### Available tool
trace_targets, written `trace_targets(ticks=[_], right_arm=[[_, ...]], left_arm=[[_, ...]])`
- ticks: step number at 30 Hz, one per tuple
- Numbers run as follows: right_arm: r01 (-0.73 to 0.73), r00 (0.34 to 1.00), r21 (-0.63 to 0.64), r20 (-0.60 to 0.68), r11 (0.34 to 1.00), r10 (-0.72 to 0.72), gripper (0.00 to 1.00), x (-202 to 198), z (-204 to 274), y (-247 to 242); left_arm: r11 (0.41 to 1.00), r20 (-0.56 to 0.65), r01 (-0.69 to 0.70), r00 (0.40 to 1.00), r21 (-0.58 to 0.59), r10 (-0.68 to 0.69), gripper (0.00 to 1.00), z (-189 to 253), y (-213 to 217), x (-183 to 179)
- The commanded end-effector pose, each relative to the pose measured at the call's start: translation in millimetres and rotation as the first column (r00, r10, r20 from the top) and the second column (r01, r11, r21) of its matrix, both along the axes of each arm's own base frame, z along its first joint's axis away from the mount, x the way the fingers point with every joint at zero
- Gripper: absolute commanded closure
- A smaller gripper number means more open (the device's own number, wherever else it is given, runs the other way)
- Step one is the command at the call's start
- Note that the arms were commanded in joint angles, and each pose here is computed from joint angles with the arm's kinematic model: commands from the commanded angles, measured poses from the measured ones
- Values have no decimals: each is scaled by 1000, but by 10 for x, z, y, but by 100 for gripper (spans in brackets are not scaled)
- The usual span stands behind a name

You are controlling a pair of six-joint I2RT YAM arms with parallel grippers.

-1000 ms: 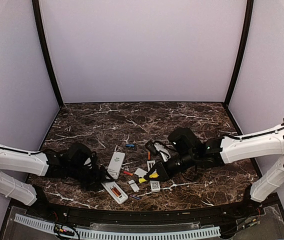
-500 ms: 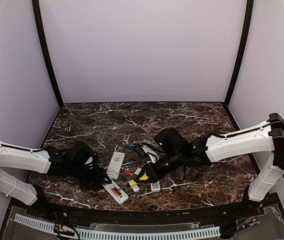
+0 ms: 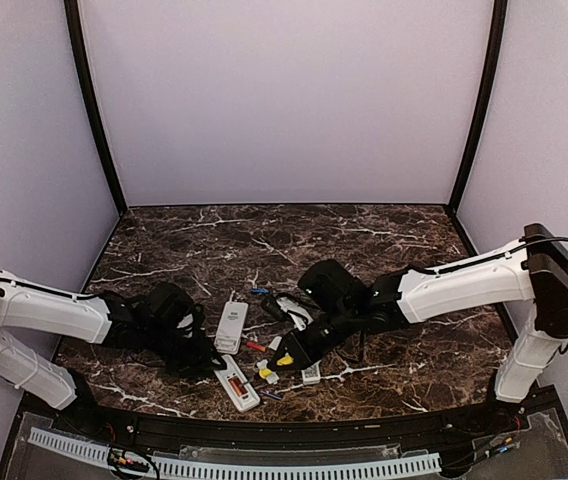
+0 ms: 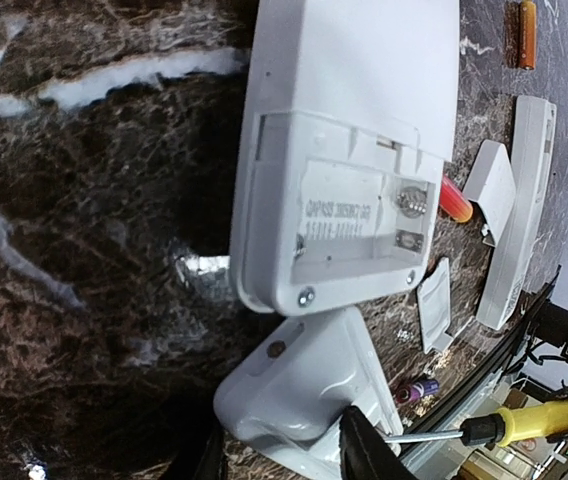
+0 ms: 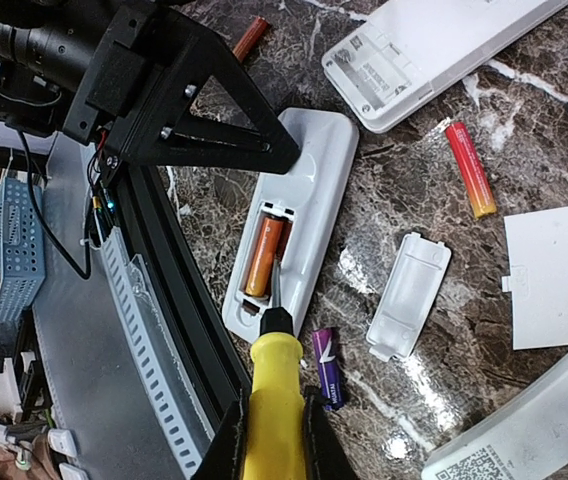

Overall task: Unload the batteries from the remote control
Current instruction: Hold the remote control without the battery cover at the center of the board, then remove the battery from the remote control without the battery cover.

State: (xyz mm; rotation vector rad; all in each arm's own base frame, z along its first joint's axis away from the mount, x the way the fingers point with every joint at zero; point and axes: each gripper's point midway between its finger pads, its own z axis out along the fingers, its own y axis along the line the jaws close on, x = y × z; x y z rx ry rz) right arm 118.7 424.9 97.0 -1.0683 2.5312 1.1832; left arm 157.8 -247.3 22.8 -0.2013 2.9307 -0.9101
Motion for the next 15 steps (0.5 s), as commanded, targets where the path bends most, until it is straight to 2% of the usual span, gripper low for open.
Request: trace_targets(ticks=[1,11,15], right_arm=[[-2,999,-2,-48,1000,2,100,-61,-96,36],[98,972,74,-223,992,-79,100,-6,-170,-21],[114,963,64,-253,991,-94,100,5,-250,-28]], left_arm=[[992,-75,8,997,128,2,63,-285,265,-179],[991,-91,23,996,136,-10,68,-326,266,-203],[990,-95,25,995,135,-12,70,-332,266,-209]])
